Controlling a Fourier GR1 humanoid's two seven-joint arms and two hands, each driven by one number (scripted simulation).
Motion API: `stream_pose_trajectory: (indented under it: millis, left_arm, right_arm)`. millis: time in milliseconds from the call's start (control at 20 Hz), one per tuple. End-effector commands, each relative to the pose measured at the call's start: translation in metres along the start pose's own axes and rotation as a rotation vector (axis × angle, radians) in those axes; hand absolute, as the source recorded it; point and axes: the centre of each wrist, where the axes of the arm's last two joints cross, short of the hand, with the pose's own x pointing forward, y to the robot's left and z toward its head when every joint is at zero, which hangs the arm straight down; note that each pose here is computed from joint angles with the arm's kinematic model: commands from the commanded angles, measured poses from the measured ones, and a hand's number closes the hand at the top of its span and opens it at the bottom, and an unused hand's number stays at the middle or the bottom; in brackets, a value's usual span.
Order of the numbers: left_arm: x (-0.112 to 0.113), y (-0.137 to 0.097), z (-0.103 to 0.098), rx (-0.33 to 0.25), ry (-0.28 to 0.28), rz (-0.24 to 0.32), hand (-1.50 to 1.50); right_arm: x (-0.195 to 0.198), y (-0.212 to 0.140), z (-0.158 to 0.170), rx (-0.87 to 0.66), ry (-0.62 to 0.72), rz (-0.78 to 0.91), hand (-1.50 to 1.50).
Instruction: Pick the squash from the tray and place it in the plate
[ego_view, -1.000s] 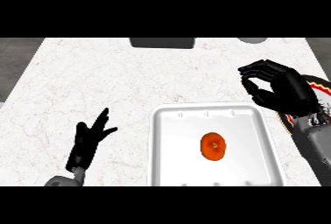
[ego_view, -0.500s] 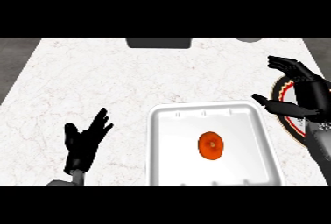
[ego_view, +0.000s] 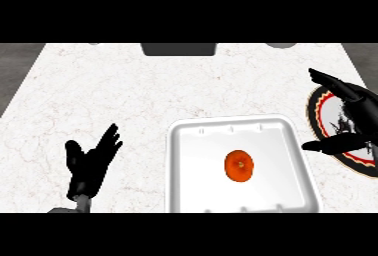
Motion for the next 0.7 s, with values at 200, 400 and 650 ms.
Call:
stream_pose_trajectory:
  millis: [200,400,650]
  left_arm:
    - [-0.008,-0.008,0.015,0.005,0.006,0.000,0.00]
    - [0.015,0.004,0.010,-0.005,-0.006,0.007,0.00]
    - [0.007,0.010,0.014,0.012,-0.020,0.005,0.00]
  right_arm:
    - [0.042,0.022,0.002,0.299,0.106,0.238,-1.50]
    - [0.072,0.051,-0.002,0.325,0.173,0.306,-1.50]
    - [0.083,0.081,0.000,0.322,0.188,0.328,-1.50]
